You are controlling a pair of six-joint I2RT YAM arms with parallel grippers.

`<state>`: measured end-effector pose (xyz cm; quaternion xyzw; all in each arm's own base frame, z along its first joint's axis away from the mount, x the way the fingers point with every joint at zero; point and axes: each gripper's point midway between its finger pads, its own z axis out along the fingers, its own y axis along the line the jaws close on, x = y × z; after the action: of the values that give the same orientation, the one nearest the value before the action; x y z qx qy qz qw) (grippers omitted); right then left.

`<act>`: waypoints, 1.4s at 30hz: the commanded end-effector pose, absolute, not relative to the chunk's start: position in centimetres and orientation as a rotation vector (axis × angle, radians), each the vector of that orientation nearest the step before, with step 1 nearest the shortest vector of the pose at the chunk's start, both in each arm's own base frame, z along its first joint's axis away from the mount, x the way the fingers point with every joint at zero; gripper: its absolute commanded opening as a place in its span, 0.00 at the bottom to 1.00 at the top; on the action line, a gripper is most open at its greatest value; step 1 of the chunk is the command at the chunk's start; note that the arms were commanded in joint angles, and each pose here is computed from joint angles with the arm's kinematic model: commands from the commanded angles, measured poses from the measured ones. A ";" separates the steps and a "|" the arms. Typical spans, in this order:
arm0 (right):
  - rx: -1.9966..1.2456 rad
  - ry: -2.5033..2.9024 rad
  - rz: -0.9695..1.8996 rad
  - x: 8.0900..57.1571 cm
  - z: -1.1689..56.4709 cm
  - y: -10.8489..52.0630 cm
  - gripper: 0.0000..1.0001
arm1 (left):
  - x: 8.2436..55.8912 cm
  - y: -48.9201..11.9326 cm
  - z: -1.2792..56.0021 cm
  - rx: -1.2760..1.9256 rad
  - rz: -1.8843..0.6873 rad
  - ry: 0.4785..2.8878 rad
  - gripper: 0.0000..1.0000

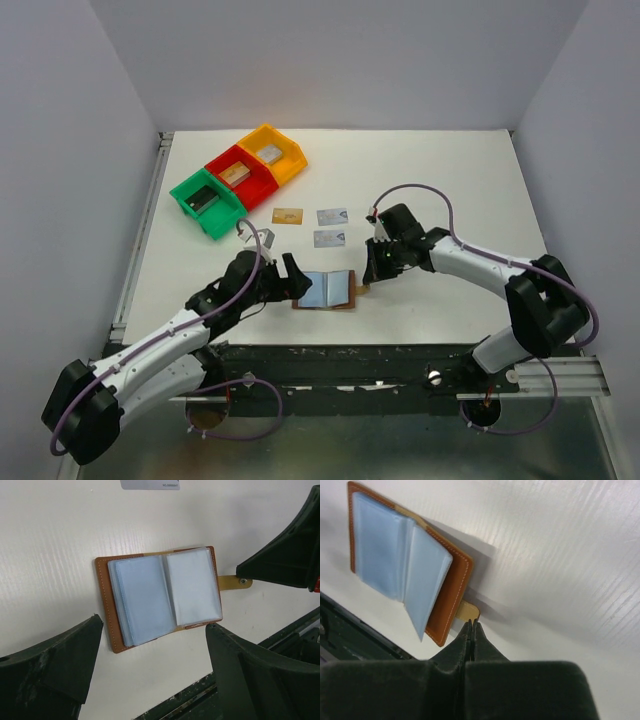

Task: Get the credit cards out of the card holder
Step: Remove the credit card from the card holder.

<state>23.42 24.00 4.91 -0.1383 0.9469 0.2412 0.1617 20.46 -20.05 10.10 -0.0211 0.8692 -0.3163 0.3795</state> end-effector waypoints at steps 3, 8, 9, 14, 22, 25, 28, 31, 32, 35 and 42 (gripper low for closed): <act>-0.437 2.608 0.850 22.0 8.0 25.5 0.00 | 20.6 -22.0 11.2 0.077 -0.862 2.248 0.93; -0.427 2.597 0.864 21.8 8.1 25.5 0.00 | 20.6 -23.5 11.0 0.129 -0.931 2.254 0.82; -0.428 2.594 0.869 21.8 8.1 25.5 0.00 | 20.6 -23.5 10.8 0.131 -0.927 2.264 0.81; -0.427 2.598 0.871 21.8 7.9 25.6 0.00 | 20.7 -23.1 9.2 0.114 -0.879 2.307 0.77; -0.423 2.610 0.870 21.6 7.3 25.5 0.00 | 20.7 -22.9 7.2 0.101 -0.832 2.371 0.76; -0.421 2.610 0.870 21.5 7.2 25.5 0.00 | 20.8 -22.8 6.8 0.093 -0.817 2.385 0.76; -0.418 2.609 0.864 21.7 7.1 25.4 0.00 | 20.9 -22.4 6.3 0.077 -0.788 2.397 0.76; -0.421 2.614 0.865 21.7 6.9 25.4 0.00 | 20.8 -22.4 5.8 0.077 -0.783 2.408 0.76; -0.422 2.613 0.869 21.7 6.9 25.6 0.00 | 20.8 -22.3 5.6 0.079 -0.779 2.414 0.76; -0.423 2.620 0.865 21.6 6.6 25.5 0.00 | 20.7 -22.3 5.2 0.076 -0.769 2.431 0.76; -0.417 2.629 0.864 21.5 6.0 25.5 0.00 | 20.7 -21.9 4.4 0.057 -0.734 2.453 0.76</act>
<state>21.92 25.16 6.82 -0.1471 0.9253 0.2989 0.1813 20.19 -22.36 4.55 0.0294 0.9171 -0.2865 0.2757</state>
